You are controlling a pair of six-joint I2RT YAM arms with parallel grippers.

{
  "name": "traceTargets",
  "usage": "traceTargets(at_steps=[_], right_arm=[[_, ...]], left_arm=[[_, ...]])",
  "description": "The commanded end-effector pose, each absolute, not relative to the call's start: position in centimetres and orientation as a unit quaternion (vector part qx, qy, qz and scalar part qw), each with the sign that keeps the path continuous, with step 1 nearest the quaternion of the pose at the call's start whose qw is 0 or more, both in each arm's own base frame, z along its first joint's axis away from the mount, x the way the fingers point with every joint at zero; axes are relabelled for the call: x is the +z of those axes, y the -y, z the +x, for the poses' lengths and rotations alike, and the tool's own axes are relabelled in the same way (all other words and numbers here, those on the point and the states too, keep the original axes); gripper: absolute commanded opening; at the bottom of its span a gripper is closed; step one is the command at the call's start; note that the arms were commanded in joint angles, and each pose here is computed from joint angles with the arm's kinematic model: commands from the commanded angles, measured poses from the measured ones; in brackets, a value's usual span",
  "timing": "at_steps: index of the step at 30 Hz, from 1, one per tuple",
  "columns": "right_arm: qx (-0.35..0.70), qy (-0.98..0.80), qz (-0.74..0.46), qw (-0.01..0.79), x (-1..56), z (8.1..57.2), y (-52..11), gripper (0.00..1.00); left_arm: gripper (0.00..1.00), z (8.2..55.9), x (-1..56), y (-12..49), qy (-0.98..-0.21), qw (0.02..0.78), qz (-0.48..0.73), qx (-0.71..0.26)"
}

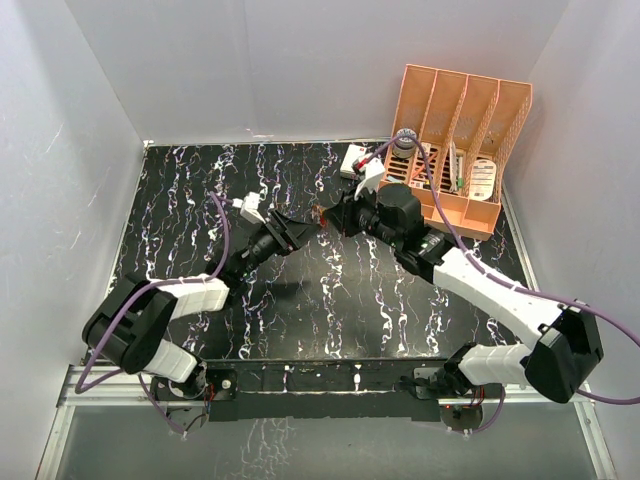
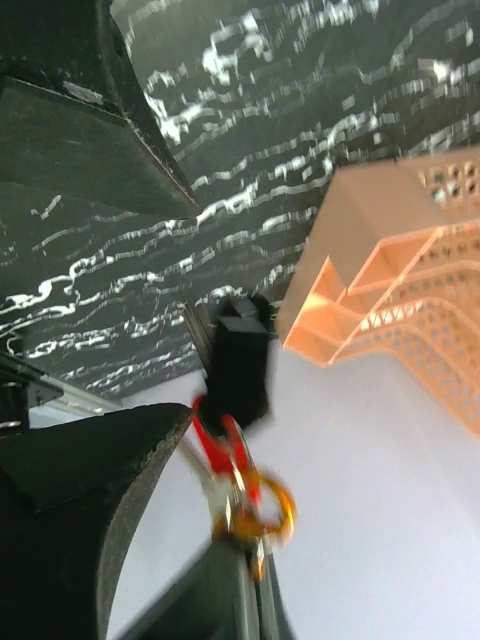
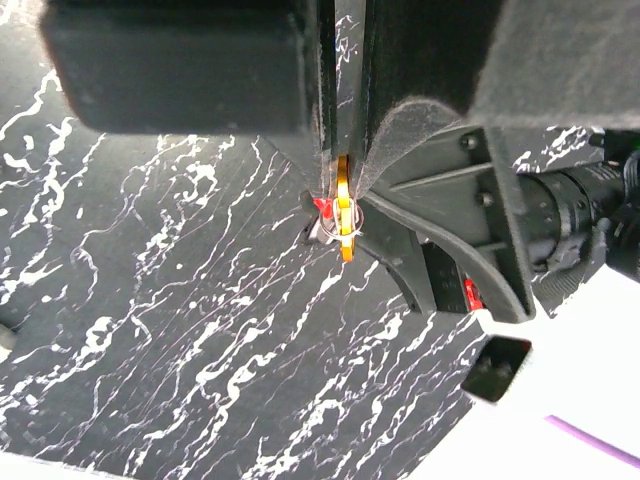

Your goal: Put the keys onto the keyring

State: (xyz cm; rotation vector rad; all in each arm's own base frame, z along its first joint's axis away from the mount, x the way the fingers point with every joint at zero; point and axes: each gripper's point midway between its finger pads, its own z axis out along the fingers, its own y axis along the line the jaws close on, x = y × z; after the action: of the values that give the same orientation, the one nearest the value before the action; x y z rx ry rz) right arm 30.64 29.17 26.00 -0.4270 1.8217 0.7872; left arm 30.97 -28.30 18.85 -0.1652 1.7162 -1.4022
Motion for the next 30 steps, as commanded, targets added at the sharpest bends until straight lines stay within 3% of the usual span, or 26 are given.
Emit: traceTargets(at_steps=[1, 8, 17, 19, 30], right_arm=[[0.307, -0.727, -0.166, 0.591, 33.0, 31.6, -27.8, 0.03], [0.233, -0.795, -0.166, 0.535, 31.9, 33.6, -27.3, 0.03], [0.224, -0.812, -0.156, 0.517, 30.7, 34.3, -27.6, 0.07], [0.223, -0.814, -0.152, 0.515, 30.4, 34.4, -27.6, 0.00], [0.186, -0.856, -0.174, 0.450, 26.8, 34.4, -27.6, 0.00]], left_arm=[[0.73, 32.7, 17.7, 25.9, -0.733, 0.459, -0.110, -0.490], [0.74, 32.7, 18.5, 22.6, -0.739, 0.495, -0.144, -0.433], [0.74, 32.4, 19.3, 21.8, -0.736, 0.506, -0.144, -0.425], [0.74, 32.4, 19.2, 21.9, -0.737, 0.505, -0.143, -0.426], [0.75, 32.6, 18.8, 22.2, -0.739, 0.500, -0.140, -0.429]])
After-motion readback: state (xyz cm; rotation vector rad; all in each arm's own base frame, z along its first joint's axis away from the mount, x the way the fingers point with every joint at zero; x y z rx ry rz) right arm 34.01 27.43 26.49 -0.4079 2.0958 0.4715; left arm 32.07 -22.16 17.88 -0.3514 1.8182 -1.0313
